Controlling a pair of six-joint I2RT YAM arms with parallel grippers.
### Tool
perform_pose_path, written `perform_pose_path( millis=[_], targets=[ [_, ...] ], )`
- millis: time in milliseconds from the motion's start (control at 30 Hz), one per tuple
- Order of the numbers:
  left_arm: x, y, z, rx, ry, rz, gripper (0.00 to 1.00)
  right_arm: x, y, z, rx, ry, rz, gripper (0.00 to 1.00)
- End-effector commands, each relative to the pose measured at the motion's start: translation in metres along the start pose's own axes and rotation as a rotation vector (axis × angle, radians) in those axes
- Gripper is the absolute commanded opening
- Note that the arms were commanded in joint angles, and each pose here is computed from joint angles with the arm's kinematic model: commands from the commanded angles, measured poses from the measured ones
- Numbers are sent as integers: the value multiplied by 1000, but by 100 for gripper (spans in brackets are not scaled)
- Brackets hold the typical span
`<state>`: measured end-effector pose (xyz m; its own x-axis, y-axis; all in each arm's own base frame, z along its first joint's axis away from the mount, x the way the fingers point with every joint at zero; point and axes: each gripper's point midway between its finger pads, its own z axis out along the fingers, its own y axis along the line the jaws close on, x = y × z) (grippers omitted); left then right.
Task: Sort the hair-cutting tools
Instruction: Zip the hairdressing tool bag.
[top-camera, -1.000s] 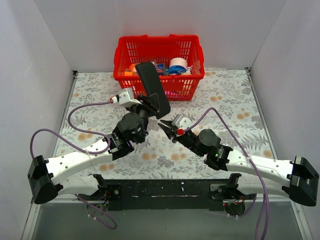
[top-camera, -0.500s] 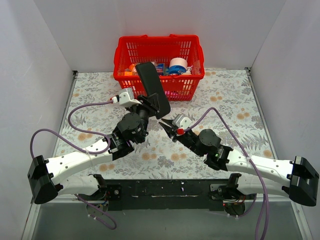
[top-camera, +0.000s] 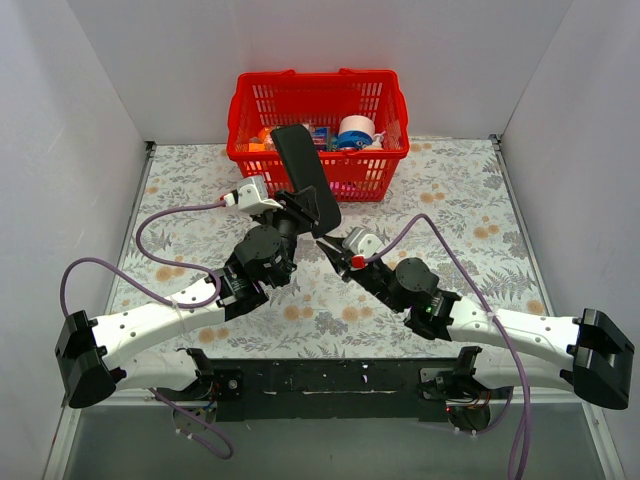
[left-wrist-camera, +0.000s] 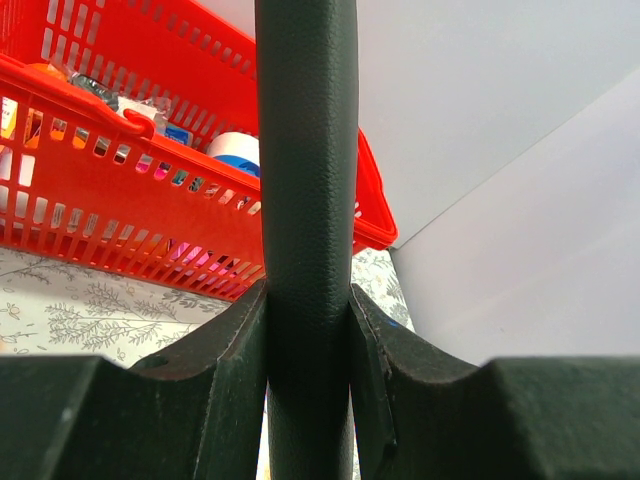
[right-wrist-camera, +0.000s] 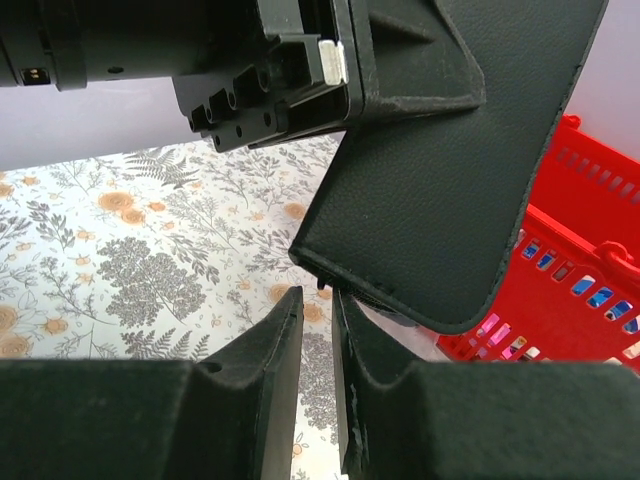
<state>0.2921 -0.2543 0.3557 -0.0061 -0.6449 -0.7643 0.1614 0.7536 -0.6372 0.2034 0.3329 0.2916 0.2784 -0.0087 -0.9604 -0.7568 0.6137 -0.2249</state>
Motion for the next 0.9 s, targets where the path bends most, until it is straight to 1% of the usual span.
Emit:
perform_pose_path(
  millis=[0,467,667,700,767,867],
  targets=[
    [-26,-5,-5,13,-54,-76,0,-49,-14,7,56,-139,23,25],
    [-24,-5,-4,11,-51,-71,0,-56,-15,7,59,-159,23,24],
    [-23,-5,-4,11,-48,-72,0,-57,-19,6,75,-166,25,11],
    [-23,-5,-4,11,-48,-72,0,-57,-19,6,76,-165,25,7],
    [-23,-6,-5,14,-47,-76,0,-57,-19,6,79,-164,25,2],
    [-22,-5,-5,13,-46,-74,0,-58,-21,6,89,-165,29,1]
  ],
)
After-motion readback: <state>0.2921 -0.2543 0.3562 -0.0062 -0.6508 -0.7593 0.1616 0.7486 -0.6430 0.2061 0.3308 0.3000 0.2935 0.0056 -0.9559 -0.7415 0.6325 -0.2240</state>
